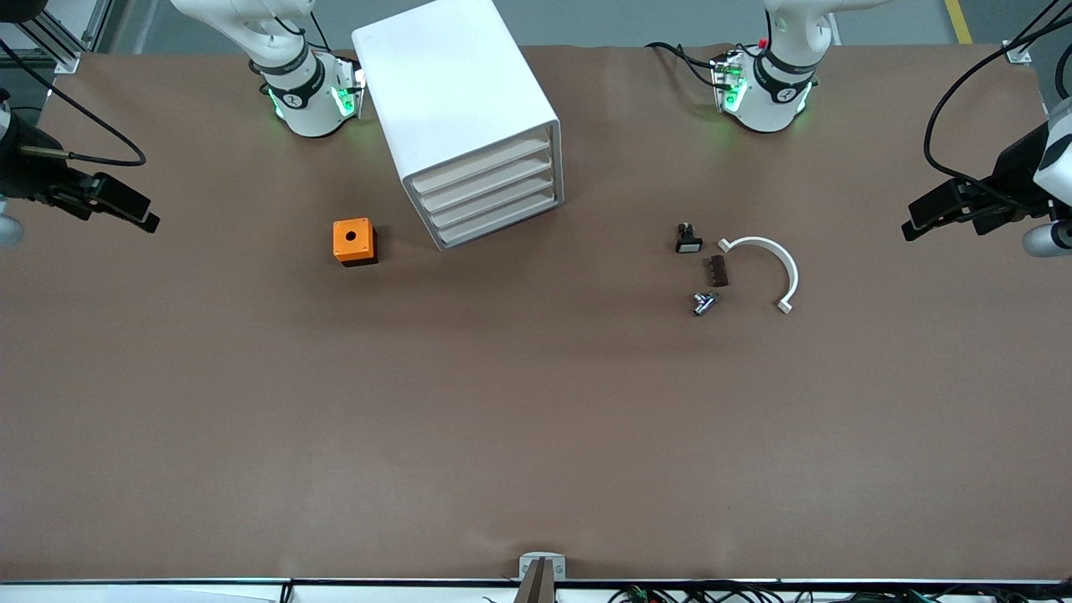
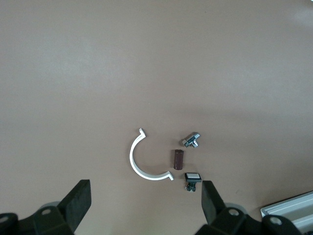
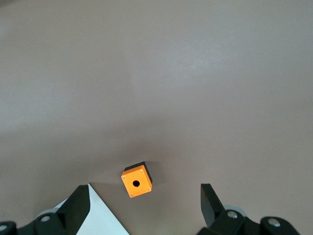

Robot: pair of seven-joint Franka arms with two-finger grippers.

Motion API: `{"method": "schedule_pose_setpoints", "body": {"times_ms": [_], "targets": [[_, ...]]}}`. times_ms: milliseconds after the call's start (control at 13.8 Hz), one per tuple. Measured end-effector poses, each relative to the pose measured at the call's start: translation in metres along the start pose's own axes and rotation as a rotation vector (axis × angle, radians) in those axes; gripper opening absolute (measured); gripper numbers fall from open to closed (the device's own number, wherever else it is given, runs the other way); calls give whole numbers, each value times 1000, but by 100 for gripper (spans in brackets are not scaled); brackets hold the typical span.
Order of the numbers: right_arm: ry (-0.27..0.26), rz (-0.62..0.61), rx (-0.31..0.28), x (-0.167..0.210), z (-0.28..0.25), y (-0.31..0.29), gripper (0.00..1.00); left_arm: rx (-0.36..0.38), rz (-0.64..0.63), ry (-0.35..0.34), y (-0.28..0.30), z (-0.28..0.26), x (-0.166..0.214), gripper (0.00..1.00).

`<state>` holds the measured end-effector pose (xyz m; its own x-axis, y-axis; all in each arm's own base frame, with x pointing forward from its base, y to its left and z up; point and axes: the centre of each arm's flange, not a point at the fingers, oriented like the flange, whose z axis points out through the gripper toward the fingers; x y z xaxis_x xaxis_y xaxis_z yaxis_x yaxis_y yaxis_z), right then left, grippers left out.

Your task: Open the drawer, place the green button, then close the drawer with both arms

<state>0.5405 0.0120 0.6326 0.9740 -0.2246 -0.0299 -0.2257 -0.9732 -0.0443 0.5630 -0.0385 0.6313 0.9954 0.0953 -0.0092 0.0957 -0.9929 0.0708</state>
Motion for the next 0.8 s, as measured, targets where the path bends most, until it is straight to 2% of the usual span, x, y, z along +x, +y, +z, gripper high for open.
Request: {"method": "schedule_pose_setpoints", "body": {"times_ms": [436,799], "targets": [[0,-3,0,-3,-1,1,100,-1,0,7,0,-3,0,100],[3,-77,-16,-2,-1,5,100,-1,0,7,0,-3,0,100]]}}
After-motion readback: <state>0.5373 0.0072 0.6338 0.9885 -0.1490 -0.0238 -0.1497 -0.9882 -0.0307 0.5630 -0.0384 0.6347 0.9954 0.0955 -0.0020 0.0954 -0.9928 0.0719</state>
